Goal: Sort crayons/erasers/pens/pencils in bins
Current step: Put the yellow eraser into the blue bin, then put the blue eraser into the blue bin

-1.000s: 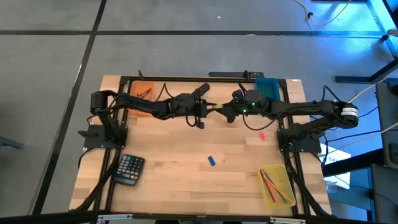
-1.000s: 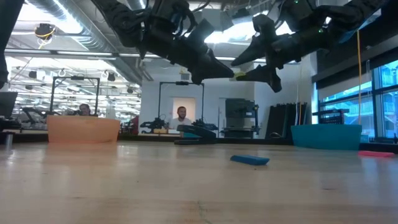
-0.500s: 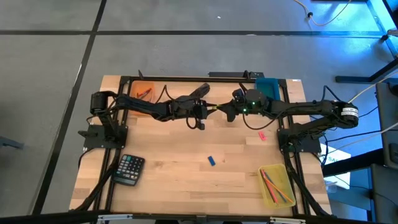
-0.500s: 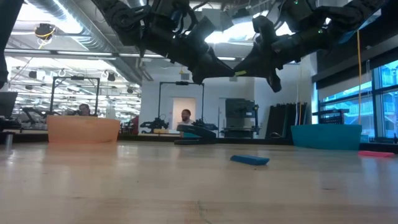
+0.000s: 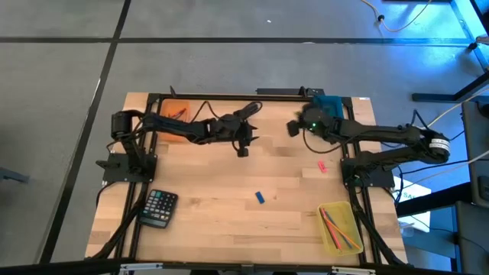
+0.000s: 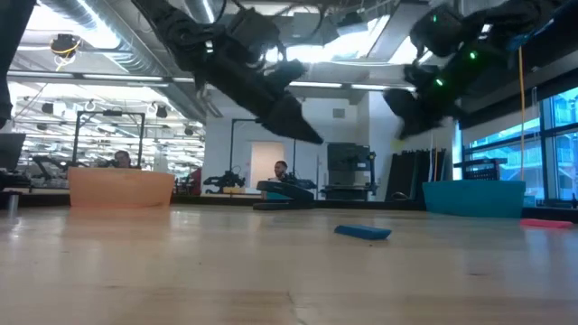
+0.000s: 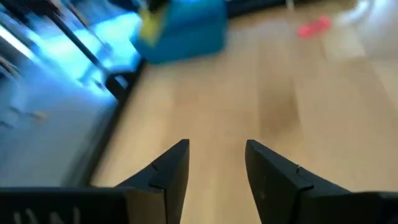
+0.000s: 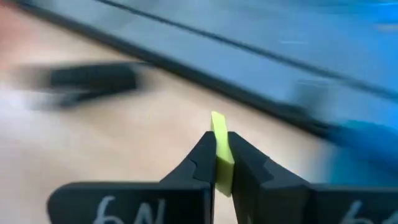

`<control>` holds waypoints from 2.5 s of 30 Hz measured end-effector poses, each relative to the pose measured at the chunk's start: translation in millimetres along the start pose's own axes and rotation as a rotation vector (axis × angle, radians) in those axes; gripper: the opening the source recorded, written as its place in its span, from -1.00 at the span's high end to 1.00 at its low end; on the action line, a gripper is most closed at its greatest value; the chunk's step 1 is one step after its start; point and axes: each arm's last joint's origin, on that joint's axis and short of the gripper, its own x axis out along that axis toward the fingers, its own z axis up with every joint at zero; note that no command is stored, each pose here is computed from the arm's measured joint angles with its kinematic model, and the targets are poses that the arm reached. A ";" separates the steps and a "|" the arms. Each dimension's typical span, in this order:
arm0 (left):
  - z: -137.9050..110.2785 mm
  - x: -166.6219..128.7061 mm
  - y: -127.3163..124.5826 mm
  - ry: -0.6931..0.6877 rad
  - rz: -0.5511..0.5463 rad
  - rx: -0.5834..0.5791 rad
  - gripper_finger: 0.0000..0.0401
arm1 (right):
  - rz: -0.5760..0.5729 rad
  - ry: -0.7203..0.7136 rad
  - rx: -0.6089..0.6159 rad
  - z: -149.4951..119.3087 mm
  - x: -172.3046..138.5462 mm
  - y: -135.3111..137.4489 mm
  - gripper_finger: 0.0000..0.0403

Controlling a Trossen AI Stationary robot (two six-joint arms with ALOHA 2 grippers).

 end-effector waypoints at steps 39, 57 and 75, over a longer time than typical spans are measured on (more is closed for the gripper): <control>-15.3 5.9 -23.2 -0.002 -0.438 0.016 0.24 | -0.303 0.231 -0.052 -10.6 12.2 -54.0 0.04; -6.9 46.8 -86.0 -0.113 -0.744 0.011 0.24 | 0.027 0.116 -0.200 -21.9 -15.4 14.2 0.15; -18.0 72.3 -131.1 0.074 -1.068 0.069 0.24 | 0.088 0.138 -0.141 -35.6 -32.4 31.9 0.15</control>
